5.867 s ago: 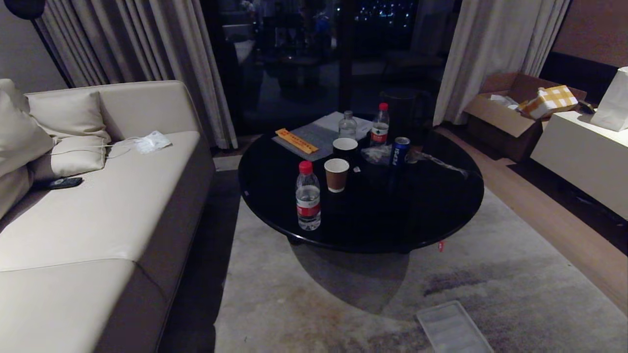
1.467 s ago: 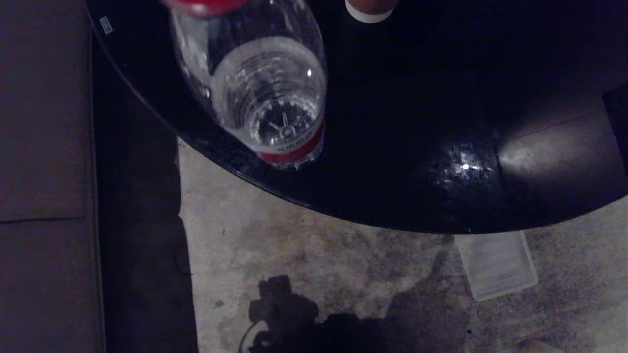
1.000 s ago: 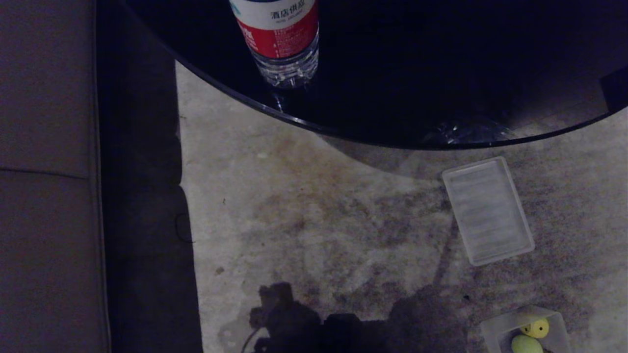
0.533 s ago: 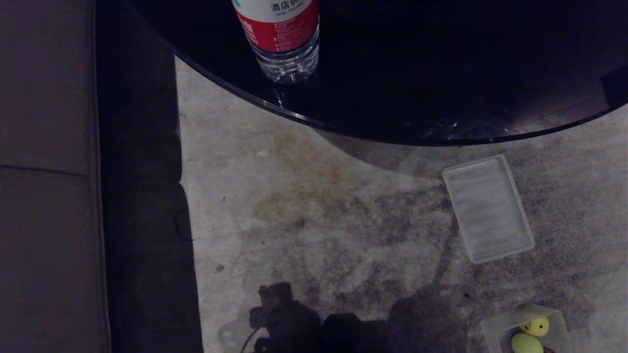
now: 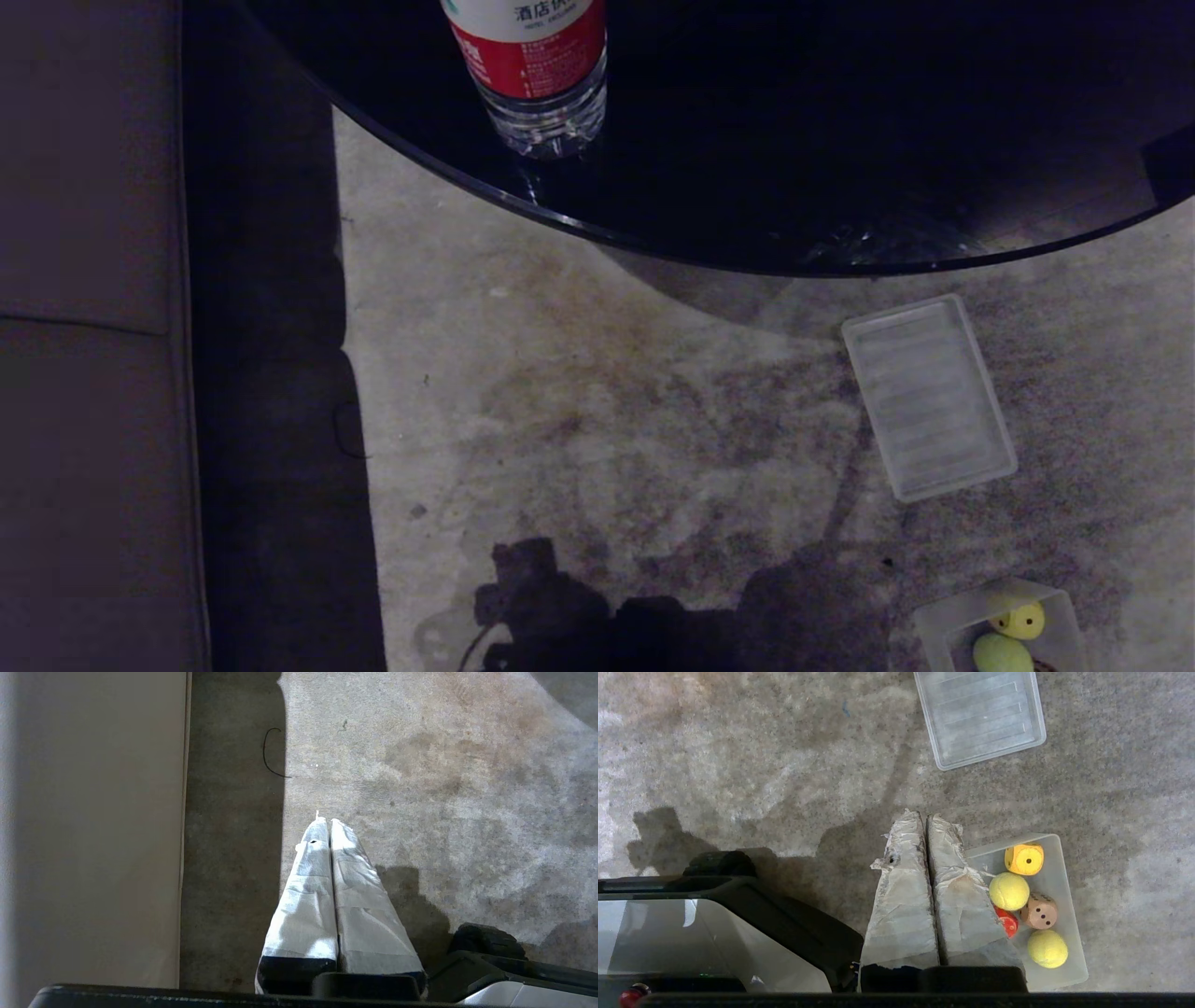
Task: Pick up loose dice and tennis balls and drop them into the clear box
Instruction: Close the lid
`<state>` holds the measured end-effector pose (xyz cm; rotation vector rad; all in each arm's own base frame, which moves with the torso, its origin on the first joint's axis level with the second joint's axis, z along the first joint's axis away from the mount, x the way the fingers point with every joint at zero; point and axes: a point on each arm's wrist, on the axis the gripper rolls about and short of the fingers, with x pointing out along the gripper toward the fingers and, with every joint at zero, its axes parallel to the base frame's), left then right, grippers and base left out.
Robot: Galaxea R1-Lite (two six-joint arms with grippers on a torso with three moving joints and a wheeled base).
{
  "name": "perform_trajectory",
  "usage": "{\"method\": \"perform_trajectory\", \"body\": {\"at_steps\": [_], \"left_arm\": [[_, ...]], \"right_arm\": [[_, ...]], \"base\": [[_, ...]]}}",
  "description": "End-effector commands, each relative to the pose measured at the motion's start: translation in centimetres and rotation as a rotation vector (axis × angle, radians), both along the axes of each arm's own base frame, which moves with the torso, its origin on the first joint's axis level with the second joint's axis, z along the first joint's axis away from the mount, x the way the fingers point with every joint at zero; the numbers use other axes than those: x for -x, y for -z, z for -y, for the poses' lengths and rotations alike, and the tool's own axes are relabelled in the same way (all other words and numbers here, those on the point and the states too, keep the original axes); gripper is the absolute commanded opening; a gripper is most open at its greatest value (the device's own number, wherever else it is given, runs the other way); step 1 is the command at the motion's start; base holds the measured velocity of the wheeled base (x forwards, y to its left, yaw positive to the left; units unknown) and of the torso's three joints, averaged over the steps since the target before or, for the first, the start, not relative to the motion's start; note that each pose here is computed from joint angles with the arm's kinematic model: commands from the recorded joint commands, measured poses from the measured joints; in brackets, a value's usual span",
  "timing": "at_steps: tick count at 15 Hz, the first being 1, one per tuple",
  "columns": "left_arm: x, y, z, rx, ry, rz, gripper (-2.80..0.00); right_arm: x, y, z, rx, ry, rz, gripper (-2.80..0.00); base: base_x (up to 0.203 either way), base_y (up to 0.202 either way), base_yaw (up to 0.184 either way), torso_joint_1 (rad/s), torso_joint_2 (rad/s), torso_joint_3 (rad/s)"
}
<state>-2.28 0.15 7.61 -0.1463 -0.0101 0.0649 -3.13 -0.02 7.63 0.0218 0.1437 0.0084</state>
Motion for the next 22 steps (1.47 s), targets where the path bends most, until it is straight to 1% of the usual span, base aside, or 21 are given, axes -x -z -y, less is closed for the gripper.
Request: {"method": "perform_trajectory", "body": {"at_steps": [1, 6, 8, 11, 14, 15, 16, 19, 22], "left_arm": [[0.0, 0.0, 0.0, 0.001, -0.001, 0.001, -2.8], [0.0, 0.0, 0.0, 0.001, -0.001, 0.001, -2.8], [0.0, 0.0, 0.0, 0.001, -0.001, -0.001, -2.8], [0.0, 0.0, 0.0, 0.001, -0.001, 0.001, -2.8], [0.0, 0.0, 0.0, 0.001, -0.001, 0.0, -2.8], [0.0, 0.0, 0.0, 0.001, -0.001, 0.0, -2.8], [0.0, 0.0, 0.0, 0.001, -0.002, 0.001, -2.8], [0.0, 0.0, 0.0, 0.001, -0.001, -0.001, -2.8], [0.0, 0.0, 0.0, 0.001, -0.001, -0.001, -2.8]], "right_arm": [[0.0, 0.0, 0.0, -0.001, -0.002, -0.001, -2.8], [0.0, 0.0, 0.0, -0.003, 0.008, -0.002, -2.8], [0.0, -0.9, 0.0, -0.003, 0.012, -0.002, -2.8], [-1.4, -3.1, 0.0, -0.021, 0.015, -0.121, -2.8], [-4.8, -5.9, 0.0, -0.046, 0.024, -0.307, -2.8], [-6.3, -6.5, 0.0, -0.059, 0.03, -0.362, -2.8], [-8.0, -6.9, 0.0, -0.07, 0.035, -0.399, -2.8], [-13.5, -6.9, -0.1, -0.091, 0.046, -0.464, -2.8], [-18.6, -5.5, -0.1, -0.103, 0.053, -0.504, -2.8]], "base": [[0.0, 0.0, 0.0, 0.0, 0.0, 0.0], [0.0, 0.0, 0.0, 0.0, 0.0, 0.0], [0.0, 0.0, 0.0, 0.0, 0.0, 0.0], [0.0, 0.0, 0.0, 0.0, 0.0, 0.0], [0.0, 0.0, 0.0, 0.0, 0.0, 0.0], [0.0, 0.0, 0.0, 0.0, 0.0, 0.0], [0.0, 0.0, 0.0, 0.0, 0.0, 0.0], [0.0, 0.0, 0.0, 0.0, 0.0, 0.0], [0.0, 0.0, 0.0, 0.0, 0.0, 0.0]]}}
